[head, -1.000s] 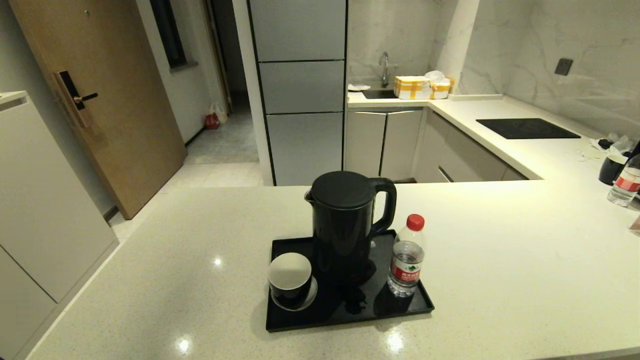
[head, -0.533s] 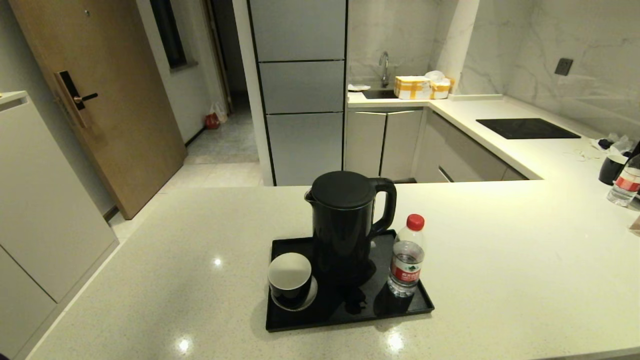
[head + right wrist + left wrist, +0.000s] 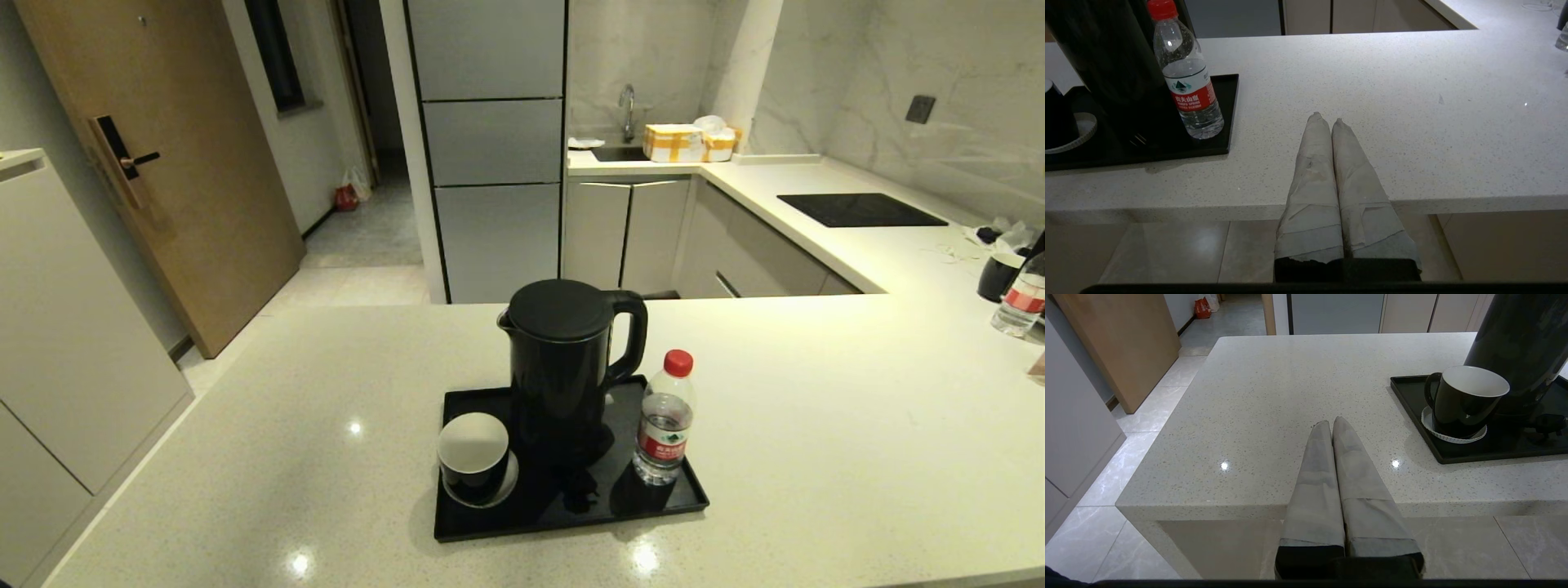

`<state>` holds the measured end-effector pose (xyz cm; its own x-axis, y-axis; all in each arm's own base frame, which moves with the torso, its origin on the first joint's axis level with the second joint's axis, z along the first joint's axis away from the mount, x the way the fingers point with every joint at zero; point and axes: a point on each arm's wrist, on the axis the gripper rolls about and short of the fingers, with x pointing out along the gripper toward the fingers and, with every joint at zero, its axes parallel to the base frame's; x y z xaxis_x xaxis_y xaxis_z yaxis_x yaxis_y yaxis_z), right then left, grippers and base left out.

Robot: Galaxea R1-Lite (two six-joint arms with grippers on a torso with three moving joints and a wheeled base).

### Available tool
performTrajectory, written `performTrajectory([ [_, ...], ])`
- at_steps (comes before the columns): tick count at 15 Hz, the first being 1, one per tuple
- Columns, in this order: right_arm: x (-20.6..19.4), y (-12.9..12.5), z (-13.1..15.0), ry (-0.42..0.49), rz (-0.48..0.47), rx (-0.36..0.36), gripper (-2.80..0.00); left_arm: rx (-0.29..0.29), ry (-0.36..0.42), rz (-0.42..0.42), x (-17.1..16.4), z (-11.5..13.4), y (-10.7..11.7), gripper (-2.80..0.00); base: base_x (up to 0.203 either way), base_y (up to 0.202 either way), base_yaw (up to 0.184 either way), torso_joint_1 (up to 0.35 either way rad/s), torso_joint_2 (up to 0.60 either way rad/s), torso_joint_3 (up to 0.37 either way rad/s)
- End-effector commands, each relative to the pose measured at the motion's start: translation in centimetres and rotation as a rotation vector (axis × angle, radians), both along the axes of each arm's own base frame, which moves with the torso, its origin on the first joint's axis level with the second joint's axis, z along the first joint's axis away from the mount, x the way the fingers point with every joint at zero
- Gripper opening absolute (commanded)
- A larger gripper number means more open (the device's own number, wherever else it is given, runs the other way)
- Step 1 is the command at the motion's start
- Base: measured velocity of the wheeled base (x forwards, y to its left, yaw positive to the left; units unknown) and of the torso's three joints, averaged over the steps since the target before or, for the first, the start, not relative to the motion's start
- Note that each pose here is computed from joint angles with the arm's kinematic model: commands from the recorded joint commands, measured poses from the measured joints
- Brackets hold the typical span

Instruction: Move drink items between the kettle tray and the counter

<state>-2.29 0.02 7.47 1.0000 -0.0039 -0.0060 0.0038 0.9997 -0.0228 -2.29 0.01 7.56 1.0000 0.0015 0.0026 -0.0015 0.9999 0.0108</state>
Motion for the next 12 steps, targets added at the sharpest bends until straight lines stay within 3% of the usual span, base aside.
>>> performTrajectory([
  [1,0.04,0.00,-0.08,0.005,-0.001,0.004,-2.80,0.000,0.001,0.000,0.01,0.01,0.00,-2.80,0.000,0.000,0.000,0.000,0.00,0.000],
  [12,0.01,-0.01,0.01,0.001,-0.002,0.023,-2.80,0.000,0.001,0.000,0.01,0.01,0.00,-2.80,0.000,0.000,0.000,0.000,0.00,0.000],
])
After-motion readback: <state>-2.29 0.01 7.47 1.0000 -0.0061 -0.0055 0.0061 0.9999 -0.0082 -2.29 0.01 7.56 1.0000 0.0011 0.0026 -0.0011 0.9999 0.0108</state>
